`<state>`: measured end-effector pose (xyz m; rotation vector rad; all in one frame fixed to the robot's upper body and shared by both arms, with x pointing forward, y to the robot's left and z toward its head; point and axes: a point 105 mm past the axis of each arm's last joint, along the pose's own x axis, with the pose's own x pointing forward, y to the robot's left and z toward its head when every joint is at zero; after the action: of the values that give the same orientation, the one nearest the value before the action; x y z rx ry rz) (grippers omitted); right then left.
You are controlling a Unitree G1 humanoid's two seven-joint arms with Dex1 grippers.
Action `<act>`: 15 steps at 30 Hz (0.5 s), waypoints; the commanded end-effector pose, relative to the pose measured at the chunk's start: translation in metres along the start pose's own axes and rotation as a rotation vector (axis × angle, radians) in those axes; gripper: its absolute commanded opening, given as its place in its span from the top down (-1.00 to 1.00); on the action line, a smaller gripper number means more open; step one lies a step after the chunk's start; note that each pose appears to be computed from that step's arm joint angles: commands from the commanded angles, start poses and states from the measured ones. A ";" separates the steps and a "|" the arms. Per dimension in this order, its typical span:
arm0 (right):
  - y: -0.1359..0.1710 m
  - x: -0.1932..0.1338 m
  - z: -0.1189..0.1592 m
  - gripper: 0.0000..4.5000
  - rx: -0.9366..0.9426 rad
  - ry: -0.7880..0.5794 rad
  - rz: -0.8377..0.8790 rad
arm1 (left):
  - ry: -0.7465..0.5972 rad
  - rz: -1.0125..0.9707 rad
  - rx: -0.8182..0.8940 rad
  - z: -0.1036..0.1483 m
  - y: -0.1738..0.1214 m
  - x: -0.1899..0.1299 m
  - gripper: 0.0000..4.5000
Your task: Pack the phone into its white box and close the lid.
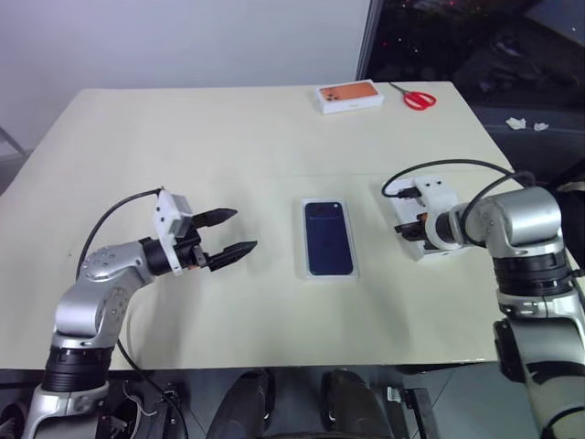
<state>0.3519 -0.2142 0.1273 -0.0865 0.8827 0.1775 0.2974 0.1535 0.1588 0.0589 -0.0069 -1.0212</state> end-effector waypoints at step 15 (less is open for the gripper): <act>0.145 -0.068 0.088 0.99 0.281 -0.380 0.993 | -0.121 0.084 -0.024 0.041 0.021 -0.018 -1.00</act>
<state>0.3547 -0.0733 0.2104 0.5879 0.5751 0.8664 0.3047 0.1738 0.1844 -0.0166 -0.0541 -0.9515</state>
